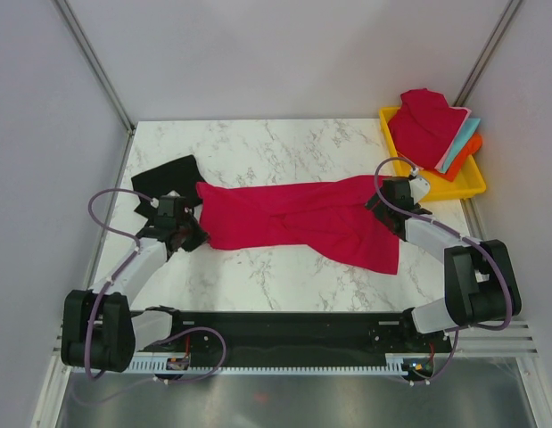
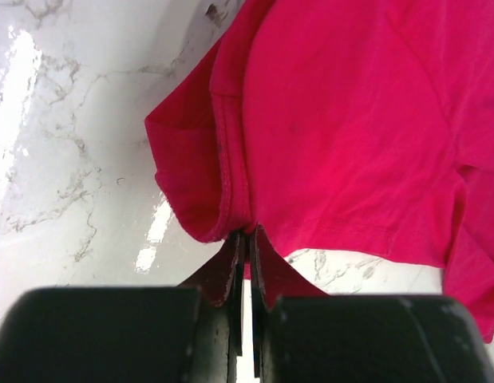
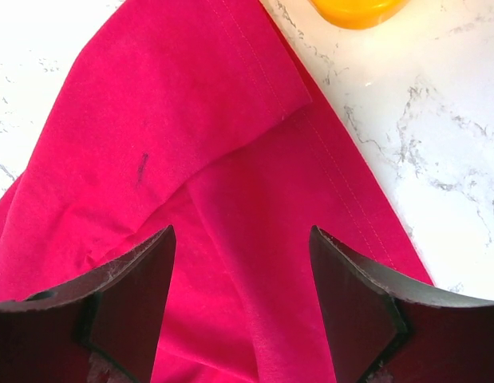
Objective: Fold and stack the t-shirts
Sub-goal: Flatten the tshirt out
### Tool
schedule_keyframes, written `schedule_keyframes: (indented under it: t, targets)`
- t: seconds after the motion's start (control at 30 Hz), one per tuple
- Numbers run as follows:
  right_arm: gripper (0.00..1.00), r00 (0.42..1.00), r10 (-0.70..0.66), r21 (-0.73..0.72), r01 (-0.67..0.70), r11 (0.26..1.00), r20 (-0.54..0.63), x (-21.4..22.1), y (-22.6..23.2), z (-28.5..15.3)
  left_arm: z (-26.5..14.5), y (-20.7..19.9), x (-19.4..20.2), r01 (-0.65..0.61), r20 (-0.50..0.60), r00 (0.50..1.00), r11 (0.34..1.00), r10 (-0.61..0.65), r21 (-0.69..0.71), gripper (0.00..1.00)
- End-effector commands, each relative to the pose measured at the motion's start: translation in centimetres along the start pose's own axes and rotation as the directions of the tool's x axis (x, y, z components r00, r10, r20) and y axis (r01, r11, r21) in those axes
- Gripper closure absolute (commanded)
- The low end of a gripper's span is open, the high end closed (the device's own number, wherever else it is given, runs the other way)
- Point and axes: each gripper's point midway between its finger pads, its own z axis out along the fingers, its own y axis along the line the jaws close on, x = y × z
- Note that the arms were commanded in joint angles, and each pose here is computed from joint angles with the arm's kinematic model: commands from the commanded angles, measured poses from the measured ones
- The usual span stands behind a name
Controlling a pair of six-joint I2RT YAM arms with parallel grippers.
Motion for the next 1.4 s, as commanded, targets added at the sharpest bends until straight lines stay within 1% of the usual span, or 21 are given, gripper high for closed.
schedule_keyframes:
  t: [0.0,0.1,0.3,0.33,0.37,0.4,0.53,0.57,0.6,0.63,0.67,0.73,0.9,0.97,1.1,1.13,1.17,1.27,1.37]
  targets:
    - [0.24,0.999,0.022,-0.042,-0.021,0.999,0.041,-1.8,1.7,-0.1,0.7,-0.5,0.2,-0.027,-0.035,0.999,0.999,0.027,0.020,0.93]
    - [0.23,0.999,0.021,-0.046,-0.020,0.999,0.037,-1.7,1.8,-0.1,0.9,-0.4,0.4,-0.035,-0.052,0.998,0.999,0.035,0.017,0.87]
    - [0.23,0.999,0.020,-0.049,-0.018,0.999,0.036,-1.7,1.8,-0.2,1.1,0.4,0.5,-0.030,-0.041,0.999,0.999,0.030,-0.014,0.85]
    - [0.23,0.999,0.020,-0.049,-0.018,0.999,0.036,-1.7,1.8,-0.2,1.1,0.4,0.5,-0.032,-0.044,0.999,0.999,0.031,-0.012,0.80]
    - [0.23,0.999,0.021,-0.049,-0.019,0.999,0.038,-1.7,1.8,-0.2,1.1,0.3,0.5,-0.032,-0.045,0.998,0.999,0.031,-0.011,0.72]
    - [0.23,0.999,0.022,-0.049,-0.020,0.999,0.036,-1.7,1.8,-0.2,1.2,0.3,0.5,-0.033,-0.046,0.998,0.999,0.033,-0.010,0.68]
    - [0.23,0.999,0.023,-0.049,-0.021,0.999,0.035,-1.7,1.8,-0.2,1.3,0.4,0.6,-0.034,-0.052,0.998,0.999,0.034,-0.014,0.71]
    - [0.23,0.999,0.023,-0.052,-0.021,0.998,0.035,-1.7,1.8,-0.2,1.3,0.5,0.8,-0.033,-0.056,0.998,0.999,0.032,-0.016,0.74]
    - [0.23,0.999,0.023,-0.051,-0.021,0.999,0.034,-1.7,1.8,-0.2,1.3,0.5,0.8,-0.033,-0.057,0.998,0.999,0.032,-0.016,0.86]
    - [0.23,0.999,0.023,-0.051,-0.021,0.998,0.036,-1.7,1.8,-0.2,1.3,0.5,0.7,-0.033,-0.054,0.998,0.999,0.032,-0.014,0.93]
    - [0.23,0.999,0.021,-0.052,-0.019,0.998,0.037,-1.7,1.8,-0.3,1.3,0.5,0.8,-0.033,-0.055,0.998,0.999,0.032,-0.015,0.95]
    - [0.23,0.999,0.023,-0.053,-0.021,0.998,0.037,-1.7,1.8,-0.3,1.2,0.3,0.7,-0.036,-0.056,0.998,0.999,0.035,-0.008,0.93]
    - [0.23,0.999,0.024,-0.053,-0.022,0.998,0.034,-1.6,1.8,-0.3,0.6,-0.6,0.9,-0.052,-0.062,0.997,0.998,0.055,0.044,0.77]
    - [0.23,0.999,0.024,-0.054,-0.022,0.998,0.033,-1.6,1.8,-0.3,0.3,-0.9,1.0,-0.057,-0.061,0.996,0.996,0.062,0.069,0.75]
    - [0.22,0.999,0.024,-0.055,-0.022,0.998,0.034,-1.7,1.9,-0.3,0.0,-1.3,0.9,-0.066,-0.049,0.996,0.993,0.072,0.101,0.74]
    - [0.22,0.999,0.023,-0.055,-0.021,0.998,0.034,-1.7,1.9,-0.3,0.0,-1.3,1.0,-0.069,-0.052,0.996,0.992,0.075,0.103,0.75]
    - [0.22,0.999,0.022,-0.056,-0.021,0.998,0.033,-1.6,1.9,-0.3,0.0,-1.5,1.1,-0.069,-0.053,0.996,0.991,0.076,0.115,0.83]
    - [0.22,0.999,0.023,-0.057,-0.021,0.998,0.034,-1.7,1.9,-0.3,0.1,-1.4,1.2,-0.065,-0.063,0.995,0.992,0.072,0.112,0.98]
    - [0.22,0.999,0.023,-0.057,-0.021,0.998,0.034,-1.7,1.9,-0.3,0.1,-1.4,1.2,-0.065,-0.058,0.996,0.992,0.072,0.111,0.98]
